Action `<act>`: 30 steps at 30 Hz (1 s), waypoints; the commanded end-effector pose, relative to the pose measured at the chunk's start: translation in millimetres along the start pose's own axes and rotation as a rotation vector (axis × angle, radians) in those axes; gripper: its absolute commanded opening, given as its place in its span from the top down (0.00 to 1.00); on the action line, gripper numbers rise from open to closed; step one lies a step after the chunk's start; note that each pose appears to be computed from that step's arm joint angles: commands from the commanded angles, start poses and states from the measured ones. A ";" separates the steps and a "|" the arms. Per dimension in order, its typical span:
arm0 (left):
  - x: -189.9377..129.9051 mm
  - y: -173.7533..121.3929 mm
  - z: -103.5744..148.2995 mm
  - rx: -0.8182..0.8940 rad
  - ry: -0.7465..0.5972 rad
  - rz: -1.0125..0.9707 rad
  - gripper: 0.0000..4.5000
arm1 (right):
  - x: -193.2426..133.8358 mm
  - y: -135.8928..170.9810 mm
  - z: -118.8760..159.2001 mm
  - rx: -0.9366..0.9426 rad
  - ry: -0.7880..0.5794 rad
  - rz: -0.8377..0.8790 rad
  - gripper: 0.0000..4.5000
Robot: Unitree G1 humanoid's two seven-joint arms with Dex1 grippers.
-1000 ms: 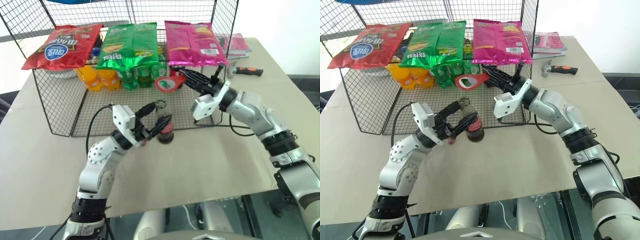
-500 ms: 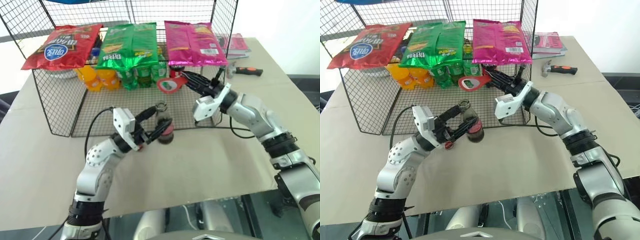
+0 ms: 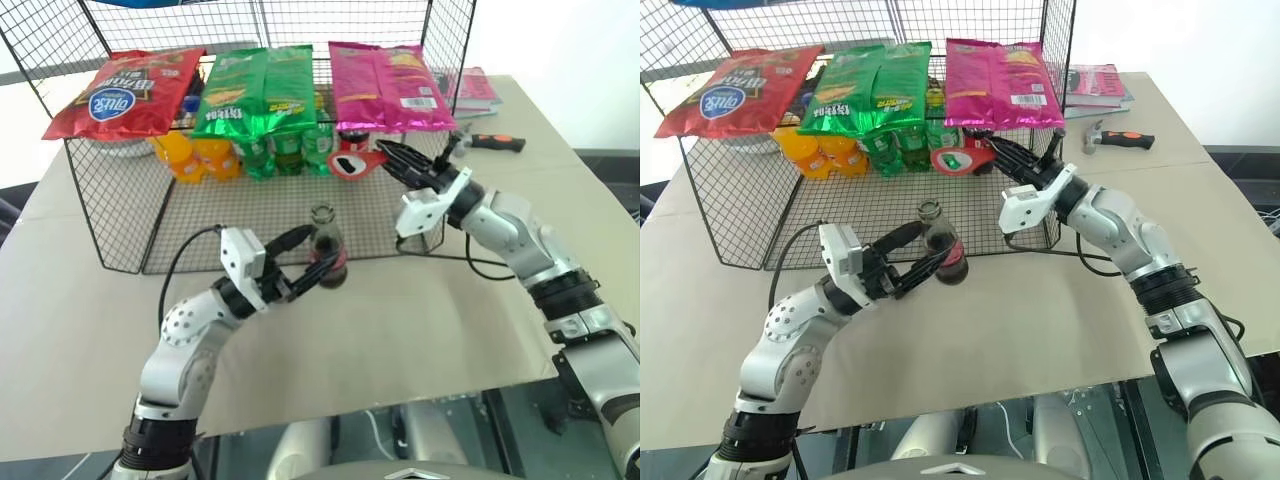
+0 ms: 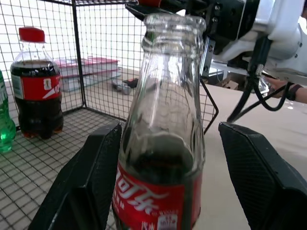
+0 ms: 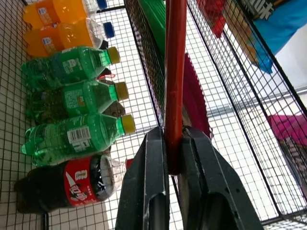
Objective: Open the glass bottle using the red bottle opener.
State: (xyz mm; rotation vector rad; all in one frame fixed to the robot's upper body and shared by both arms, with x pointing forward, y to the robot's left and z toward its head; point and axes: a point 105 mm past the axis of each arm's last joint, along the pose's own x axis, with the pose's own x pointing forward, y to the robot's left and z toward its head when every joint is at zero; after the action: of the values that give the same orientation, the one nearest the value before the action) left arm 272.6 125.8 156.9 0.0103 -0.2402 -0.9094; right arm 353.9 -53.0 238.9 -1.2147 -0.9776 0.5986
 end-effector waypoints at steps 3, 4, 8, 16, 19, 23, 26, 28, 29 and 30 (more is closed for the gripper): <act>-8.0 -6.6 14.7 0.040 -0.028 -0.020 0.27 | -9.2 -16.7 -5.1 0.013 0.025 -0.062 1.00; -10.2 -7.5 14.3 0.041 -0.022 -0.022 0.27 | -10.7 -16.2 -5.4 0.025 0.029 -0.063 1.00; -23.3 -7.8 15.1 0.053 0.000 -0.005 0.27 | -18.1 -10.4 -7.6 0.203 0.073 -0.064 1.00; -51.1 -8.5 18.9 0.067 0.049 0.061 0.27 | -37.9 45.0 18.5 0.898 0.173 0.121 1.00; -62.4 -5.4 21.5 0.060 0.054 0.116 0.27 | -52.7 60.3 37.1 1.165 0.221 0.186 1.00; -79.9 -2.3 16.1 0.056 0.112 0.188 0.27 | -80.5 77.0 66.8 1.425 0.281 0.330 1.00; -95.9 -1.4 8.6 0.052 0.166 0.230 0.26 | -105.4 90.9 75.7 1.538 0.391 0.425 0.74; -104.7 0.0 4.1 0.049 0.197 0.252 0.26 | -115.1 97.3 76.3 1.598 0.456 0.438 0.54; -107.8 0.5 2.6 0.047 0.208 0.258 0.26 | -117.8 99.1 77.7 1.620 0.472 0.448 0.39; -110.5 0.8 0.7 0.044 0.221 0.264 0.26 | -121.1 101.2 78.6 1.619 0.484 0.468 0.28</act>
State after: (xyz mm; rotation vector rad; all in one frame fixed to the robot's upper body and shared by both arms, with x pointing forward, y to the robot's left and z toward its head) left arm 209.4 208.7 127.5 0.0762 -0.0282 -0.6396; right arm 242.8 -88.1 97.1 -0.0239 0.3783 1.0300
